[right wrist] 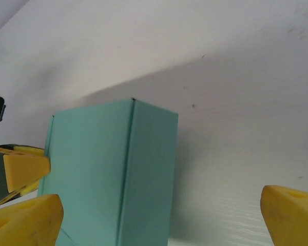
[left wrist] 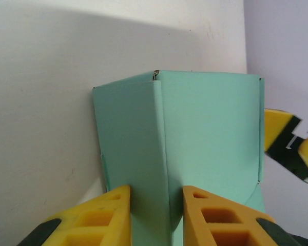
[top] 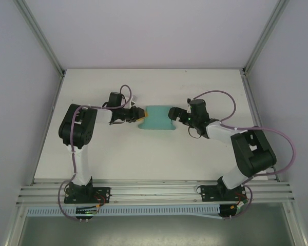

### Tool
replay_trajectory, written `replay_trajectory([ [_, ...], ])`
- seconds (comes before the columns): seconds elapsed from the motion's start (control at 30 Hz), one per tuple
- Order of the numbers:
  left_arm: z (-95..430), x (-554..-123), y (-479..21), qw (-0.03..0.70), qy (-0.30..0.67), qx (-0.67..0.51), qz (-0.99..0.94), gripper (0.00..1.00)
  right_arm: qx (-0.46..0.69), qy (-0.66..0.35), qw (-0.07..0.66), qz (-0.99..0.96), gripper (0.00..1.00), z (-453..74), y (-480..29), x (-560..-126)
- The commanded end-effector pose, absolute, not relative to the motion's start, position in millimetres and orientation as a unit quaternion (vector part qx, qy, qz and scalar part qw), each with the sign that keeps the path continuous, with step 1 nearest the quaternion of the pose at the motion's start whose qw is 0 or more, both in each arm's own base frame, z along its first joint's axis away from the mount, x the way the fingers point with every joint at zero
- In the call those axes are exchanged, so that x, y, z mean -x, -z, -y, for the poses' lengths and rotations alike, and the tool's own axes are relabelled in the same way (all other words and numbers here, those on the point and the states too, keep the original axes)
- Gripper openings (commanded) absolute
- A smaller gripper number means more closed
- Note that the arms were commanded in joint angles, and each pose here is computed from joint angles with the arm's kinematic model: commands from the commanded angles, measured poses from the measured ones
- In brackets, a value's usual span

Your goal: Assemble paper box

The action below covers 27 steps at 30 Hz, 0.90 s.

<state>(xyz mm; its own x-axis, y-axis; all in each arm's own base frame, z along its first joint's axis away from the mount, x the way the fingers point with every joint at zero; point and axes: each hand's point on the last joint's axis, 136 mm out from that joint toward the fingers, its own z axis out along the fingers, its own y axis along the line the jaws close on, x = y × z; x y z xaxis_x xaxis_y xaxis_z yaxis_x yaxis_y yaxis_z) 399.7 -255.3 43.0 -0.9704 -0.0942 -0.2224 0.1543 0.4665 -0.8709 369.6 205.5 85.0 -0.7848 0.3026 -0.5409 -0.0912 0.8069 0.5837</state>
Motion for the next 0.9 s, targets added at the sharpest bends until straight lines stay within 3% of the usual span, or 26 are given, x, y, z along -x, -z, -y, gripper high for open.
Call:
replay_trajectory([
  [0.0, 250, -388, -23, 0.085, 0.520, 0.014, -0.850, 0.08, -0.060, -0.375, 0.287, -0.879, 0.97, -230, -93, -374],
  [0.23, 245, -389, -27, 0.100, 0.500, 0.014, -0.860, 0.07, -0.063, -0.456, 0.241, -0.854, 0.90, -258, -84, -381],
  [0.4, 246, -390, -26, 0.100, 0.506, 0.011, -0.856, 0.08, -0.049, -0.511, 0.222, -0.829, 0.78, -277, -91, -387],
  [0.67, 246, -397, -67, 0.166, 0.496, -0.048, -0.851, 0.17, -0.027, -0.527, 0.242, -0.815, 0.43, -281, -114, -388],
  [0.7, 245, -397, -79, 0.181, 0.497, -0.061, -0.846, 0.22, -0.025, -0.525, 0.244, -0.815, 0.40, -280, -116, -387],
  [0.73, 244, -397, -93, 0.202, 0.491, -0.075, -0.844, 0.35, -0.020, -0.523, 0.249, -0.815, 0.39, -279, -120, -386],
  [0.83, 235, -400, -126, 0.273, 0.436, -0.117, -0.849, 0.98, -0.030, -0.511, 0.250, -0.822, 0.39, -271, -125, -385],
  [0.87, 235, -399, -135, 0.295, 0.416, -0.137, -0.849, 0.99, -0.044, -0.505, 0.243, -0.827, 0.39, -266, -124, -386],
])
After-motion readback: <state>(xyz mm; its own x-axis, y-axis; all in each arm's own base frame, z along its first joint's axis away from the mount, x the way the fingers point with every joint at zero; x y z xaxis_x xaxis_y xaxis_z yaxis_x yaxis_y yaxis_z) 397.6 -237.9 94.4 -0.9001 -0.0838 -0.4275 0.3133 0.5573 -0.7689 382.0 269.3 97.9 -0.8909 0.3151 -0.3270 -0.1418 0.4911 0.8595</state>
